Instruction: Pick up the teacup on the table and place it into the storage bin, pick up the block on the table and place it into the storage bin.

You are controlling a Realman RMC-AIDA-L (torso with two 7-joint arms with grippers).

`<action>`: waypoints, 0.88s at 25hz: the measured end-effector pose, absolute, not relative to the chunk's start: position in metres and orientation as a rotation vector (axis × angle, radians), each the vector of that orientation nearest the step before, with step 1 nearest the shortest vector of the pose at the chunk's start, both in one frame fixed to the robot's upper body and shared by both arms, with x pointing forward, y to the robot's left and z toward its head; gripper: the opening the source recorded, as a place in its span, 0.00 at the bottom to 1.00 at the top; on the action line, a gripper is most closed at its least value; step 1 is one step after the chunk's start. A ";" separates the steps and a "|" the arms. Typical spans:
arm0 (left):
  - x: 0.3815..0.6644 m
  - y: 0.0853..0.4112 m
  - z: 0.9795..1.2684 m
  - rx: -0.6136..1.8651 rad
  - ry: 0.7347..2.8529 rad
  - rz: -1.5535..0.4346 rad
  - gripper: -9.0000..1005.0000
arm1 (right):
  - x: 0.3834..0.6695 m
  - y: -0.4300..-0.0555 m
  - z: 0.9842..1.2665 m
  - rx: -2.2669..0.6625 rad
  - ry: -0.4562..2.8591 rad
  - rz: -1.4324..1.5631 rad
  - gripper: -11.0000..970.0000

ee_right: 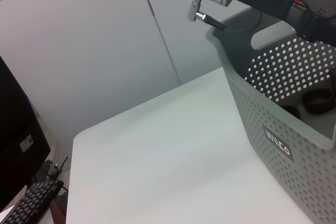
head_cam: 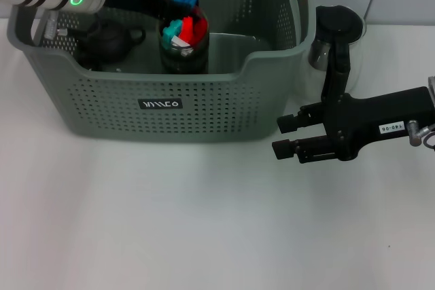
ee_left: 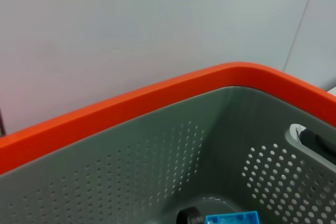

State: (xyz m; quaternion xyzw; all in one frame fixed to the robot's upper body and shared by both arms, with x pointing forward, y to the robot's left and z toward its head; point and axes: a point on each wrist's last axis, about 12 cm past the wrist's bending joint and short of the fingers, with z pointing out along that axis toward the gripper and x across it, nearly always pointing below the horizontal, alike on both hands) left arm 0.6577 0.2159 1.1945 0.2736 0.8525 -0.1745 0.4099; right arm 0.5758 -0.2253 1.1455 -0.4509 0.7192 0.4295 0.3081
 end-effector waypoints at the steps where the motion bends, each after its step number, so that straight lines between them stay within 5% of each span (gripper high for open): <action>1: 0.657 0.216 1.195 0.688 2.149 -0.442 0.46 | 0.576 -0.225 1.146 -1.192 1.901 1.135 0.63; 13: 0.656 0.218 1.199 0.661 2.138 -0.451 0.59 | 0.576 -0.225 1.146 -1.195 1.899 1.135 0.63; 22: 0.625 0.235 1.238 0.595 1.945 -0.643 0.61 | 0.577 -0.223 1.147 -1.201 1.894 1.137 0.63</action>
